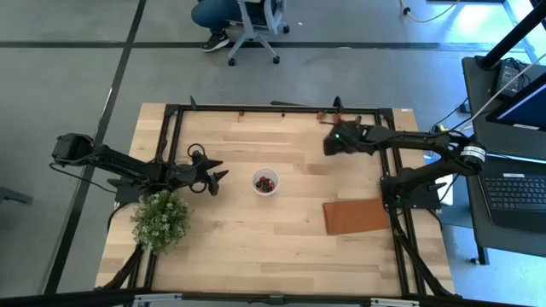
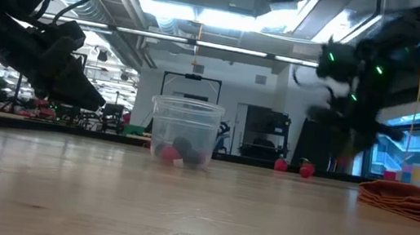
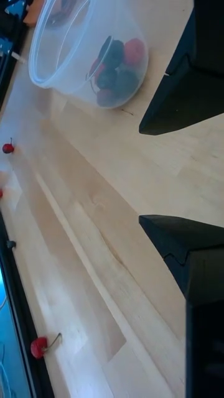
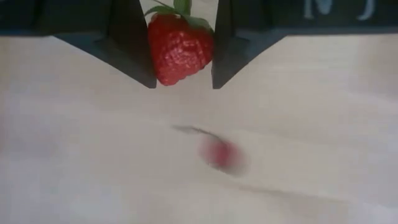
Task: Pick and placing Produce into tupperware
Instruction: Put the bottom strawberry into the bin
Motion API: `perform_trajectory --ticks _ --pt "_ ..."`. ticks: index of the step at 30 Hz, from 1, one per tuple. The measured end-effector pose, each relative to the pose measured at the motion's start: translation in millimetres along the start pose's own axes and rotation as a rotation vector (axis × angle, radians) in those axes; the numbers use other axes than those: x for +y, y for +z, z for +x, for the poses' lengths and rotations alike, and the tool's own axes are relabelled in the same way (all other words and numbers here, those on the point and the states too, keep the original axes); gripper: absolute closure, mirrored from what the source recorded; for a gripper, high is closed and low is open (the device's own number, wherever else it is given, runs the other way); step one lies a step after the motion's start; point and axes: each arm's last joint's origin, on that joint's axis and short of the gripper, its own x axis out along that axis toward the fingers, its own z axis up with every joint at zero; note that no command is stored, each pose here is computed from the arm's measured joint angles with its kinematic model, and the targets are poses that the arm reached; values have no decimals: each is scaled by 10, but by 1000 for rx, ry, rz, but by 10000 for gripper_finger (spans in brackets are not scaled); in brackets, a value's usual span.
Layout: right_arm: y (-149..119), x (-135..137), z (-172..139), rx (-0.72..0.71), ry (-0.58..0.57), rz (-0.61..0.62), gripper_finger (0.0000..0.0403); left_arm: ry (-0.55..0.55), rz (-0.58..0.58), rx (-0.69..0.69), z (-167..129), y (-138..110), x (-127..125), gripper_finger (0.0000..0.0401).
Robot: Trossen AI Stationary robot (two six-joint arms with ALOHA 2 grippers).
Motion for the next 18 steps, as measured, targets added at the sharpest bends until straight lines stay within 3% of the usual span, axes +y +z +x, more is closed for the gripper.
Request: perform_trajectory --ticks 8,18 --pt "463 610 -704 -131 382 -277 264 56 0 -28 0 8 17 186" --pt "513 1108 -1413 -330 626 -591 264 132 3 -61 -3 15 40 186"
